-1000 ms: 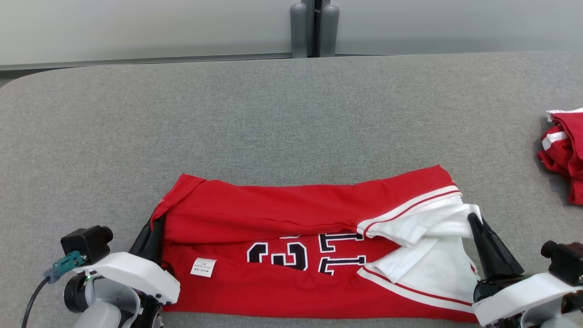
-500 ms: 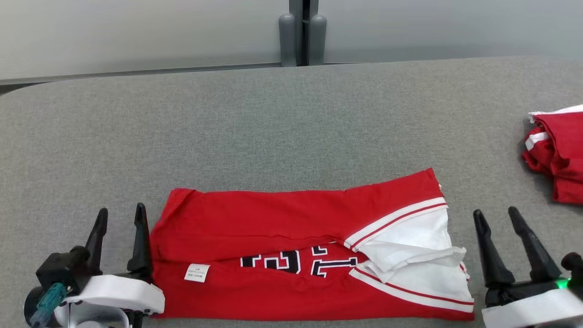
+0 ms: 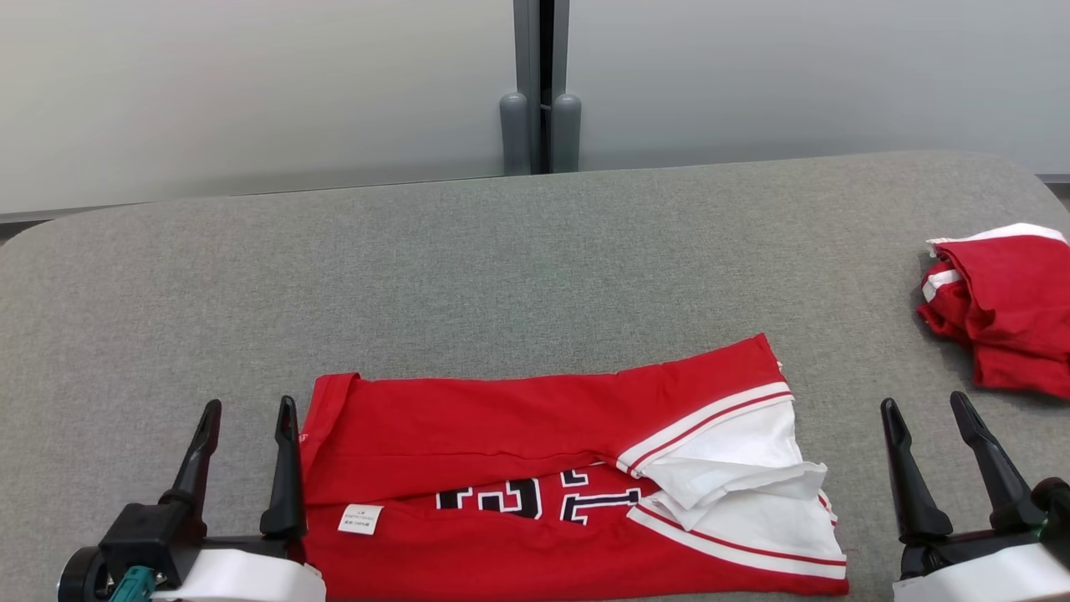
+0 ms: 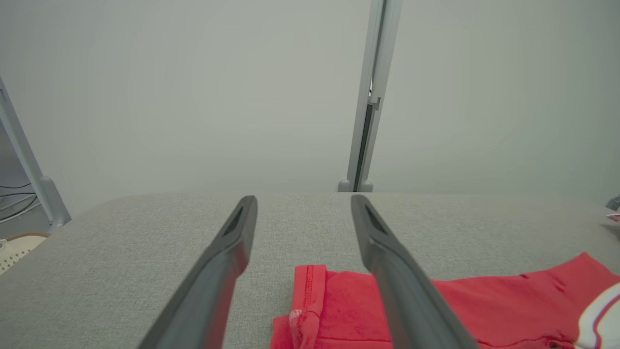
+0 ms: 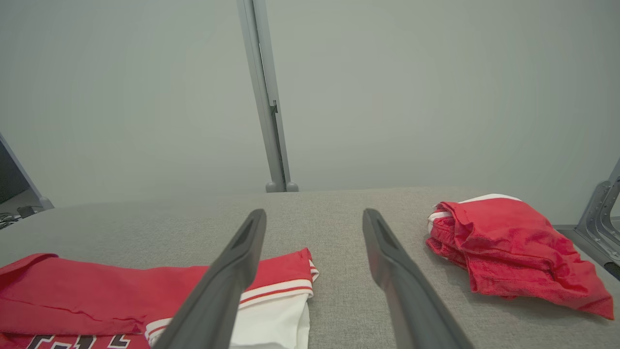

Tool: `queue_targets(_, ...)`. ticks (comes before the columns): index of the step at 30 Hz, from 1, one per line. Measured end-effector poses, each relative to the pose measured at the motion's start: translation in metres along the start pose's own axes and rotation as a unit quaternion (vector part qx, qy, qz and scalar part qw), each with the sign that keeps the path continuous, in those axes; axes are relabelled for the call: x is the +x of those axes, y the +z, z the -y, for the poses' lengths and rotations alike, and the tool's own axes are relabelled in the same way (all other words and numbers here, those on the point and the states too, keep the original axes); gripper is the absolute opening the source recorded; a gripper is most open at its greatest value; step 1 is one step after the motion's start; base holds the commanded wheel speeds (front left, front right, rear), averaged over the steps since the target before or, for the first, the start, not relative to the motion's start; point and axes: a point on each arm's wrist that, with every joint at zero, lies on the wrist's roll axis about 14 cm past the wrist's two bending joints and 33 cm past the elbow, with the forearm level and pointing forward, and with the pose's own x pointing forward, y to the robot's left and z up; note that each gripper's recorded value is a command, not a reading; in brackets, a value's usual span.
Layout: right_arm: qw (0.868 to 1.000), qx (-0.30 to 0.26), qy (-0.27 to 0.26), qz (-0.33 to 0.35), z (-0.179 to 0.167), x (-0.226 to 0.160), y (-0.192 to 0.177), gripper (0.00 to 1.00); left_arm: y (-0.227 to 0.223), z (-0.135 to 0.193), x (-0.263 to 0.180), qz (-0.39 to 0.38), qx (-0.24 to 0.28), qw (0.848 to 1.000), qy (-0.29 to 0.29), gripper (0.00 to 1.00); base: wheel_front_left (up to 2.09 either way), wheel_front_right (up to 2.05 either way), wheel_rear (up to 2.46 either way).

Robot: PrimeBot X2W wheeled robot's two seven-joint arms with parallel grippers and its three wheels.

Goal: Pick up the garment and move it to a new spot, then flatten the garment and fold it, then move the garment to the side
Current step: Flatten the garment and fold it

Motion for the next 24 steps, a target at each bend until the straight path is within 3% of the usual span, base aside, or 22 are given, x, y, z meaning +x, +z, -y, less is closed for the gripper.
queue_targets(17, 1.0, -0.002, 0.0, -0.021, 0.004, 0.005, -0.01, 1.0, -0.01, -0.002, 0.0, -0.025, 0.005, 1.0, 0.002, 1.0, 0.0, 0.0, 0.0)
queue_targets(24, 0.996, 0.001, 0.009, -0.092, 0.005, 0.017, -0.052, 1.0, -0.008, 0.003, 0.013, -0.019, 0.007, 1.0, -0.001, 1.0, 0.0, 0.0, 0.0)
